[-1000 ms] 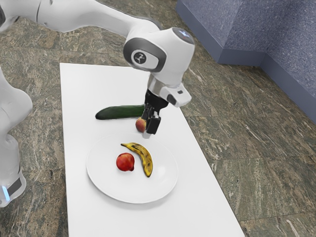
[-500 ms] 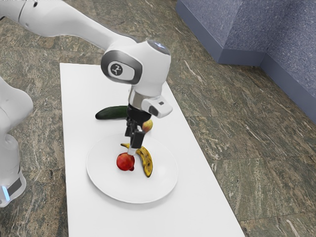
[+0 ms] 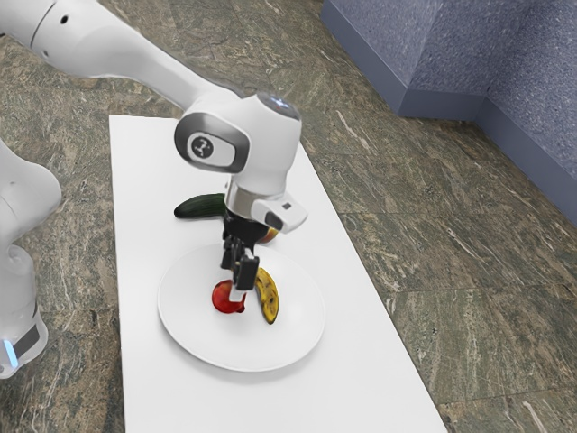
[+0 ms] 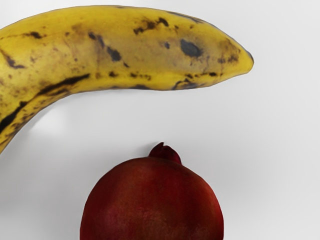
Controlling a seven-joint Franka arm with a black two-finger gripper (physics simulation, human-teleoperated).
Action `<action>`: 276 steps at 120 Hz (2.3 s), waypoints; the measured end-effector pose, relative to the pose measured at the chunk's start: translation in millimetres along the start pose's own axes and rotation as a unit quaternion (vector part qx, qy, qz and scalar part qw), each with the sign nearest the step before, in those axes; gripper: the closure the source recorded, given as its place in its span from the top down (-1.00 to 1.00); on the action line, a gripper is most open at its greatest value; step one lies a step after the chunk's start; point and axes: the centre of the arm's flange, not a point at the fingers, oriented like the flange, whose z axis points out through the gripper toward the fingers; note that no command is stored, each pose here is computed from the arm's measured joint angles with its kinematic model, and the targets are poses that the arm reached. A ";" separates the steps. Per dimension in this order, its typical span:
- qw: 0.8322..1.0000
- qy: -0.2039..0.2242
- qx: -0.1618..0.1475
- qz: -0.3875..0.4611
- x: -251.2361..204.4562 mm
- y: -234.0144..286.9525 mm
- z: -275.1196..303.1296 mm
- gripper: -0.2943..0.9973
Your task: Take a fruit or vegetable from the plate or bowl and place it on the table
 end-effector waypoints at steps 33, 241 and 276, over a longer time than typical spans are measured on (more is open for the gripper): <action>1.000 -0.001 -0.005 -0.012 -0.6 -0.8 9.2 0.54; 0.999 -0.003 -0.016 -0.032 -2.7 -1.1 38.0 0.54; 0.999 -0.005 -0.015 -0.038 -1.3 -2.9 40.8 0.12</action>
